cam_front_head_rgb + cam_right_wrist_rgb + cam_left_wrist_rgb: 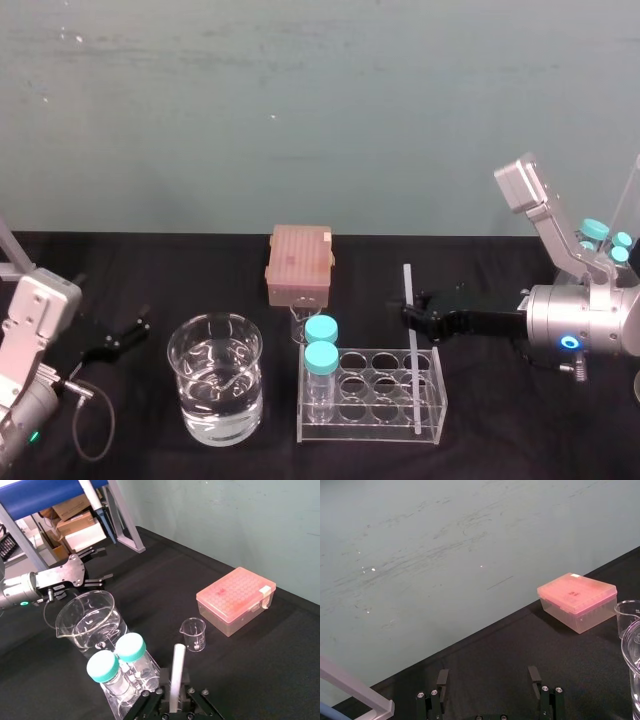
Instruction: Pick up the stirring rod with one hand, then place it down.
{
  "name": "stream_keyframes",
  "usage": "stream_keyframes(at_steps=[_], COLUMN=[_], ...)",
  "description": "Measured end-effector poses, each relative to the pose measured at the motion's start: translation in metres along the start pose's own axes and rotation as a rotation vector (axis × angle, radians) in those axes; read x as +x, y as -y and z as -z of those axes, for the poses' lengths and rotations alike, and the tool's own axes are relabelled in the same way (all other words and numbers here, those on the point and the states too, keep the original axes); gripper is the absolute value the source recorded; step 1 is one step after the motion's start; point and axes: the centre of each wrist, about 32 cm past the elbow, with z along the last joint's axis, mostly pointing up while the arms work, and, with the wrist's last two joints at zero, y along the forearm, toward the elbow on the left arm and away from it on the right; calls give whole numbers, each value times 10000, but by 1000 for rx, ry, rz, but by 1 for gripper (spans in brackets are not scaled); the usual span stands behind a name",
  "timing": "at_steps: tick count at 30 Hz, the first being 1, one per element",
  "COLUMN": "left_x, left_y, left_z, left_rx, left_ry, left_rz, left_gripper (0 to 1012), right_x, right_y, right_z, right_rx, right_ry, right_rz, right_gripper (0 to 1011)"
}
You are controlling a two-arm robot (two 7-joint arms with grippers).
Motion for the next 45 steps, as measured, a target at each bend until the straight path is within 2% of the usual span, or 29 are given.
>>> stream_keyframes(at_steps=[4, 18, 28, 35, 45], left_x=[0, 0, 0, 0, 0], left_y=[0, 0, 0, 0, 0], left_z=[0, 0, 0, 0, 0], left_rx=[0, 0, 0, 0, 0], left_ry=[0, 0, 0, 0, 0], left_rz=[0, 0, 0, 0, 0], left_gripper=[1005, 1005, 1005, 1005, 1005], right_x=[0, 0, -23, -75, -140], right_y=[0, 0, 118, 269, 445], right_z=[0, 0, -10, -166, -453], right_rx=[0, 0, 76, 138, 237], right_ry=[0, 0, 14, 43, 120], right_rz=[0, 0, 2, -3, 8], right_gripper=[72, 68, 68, 68, 68])
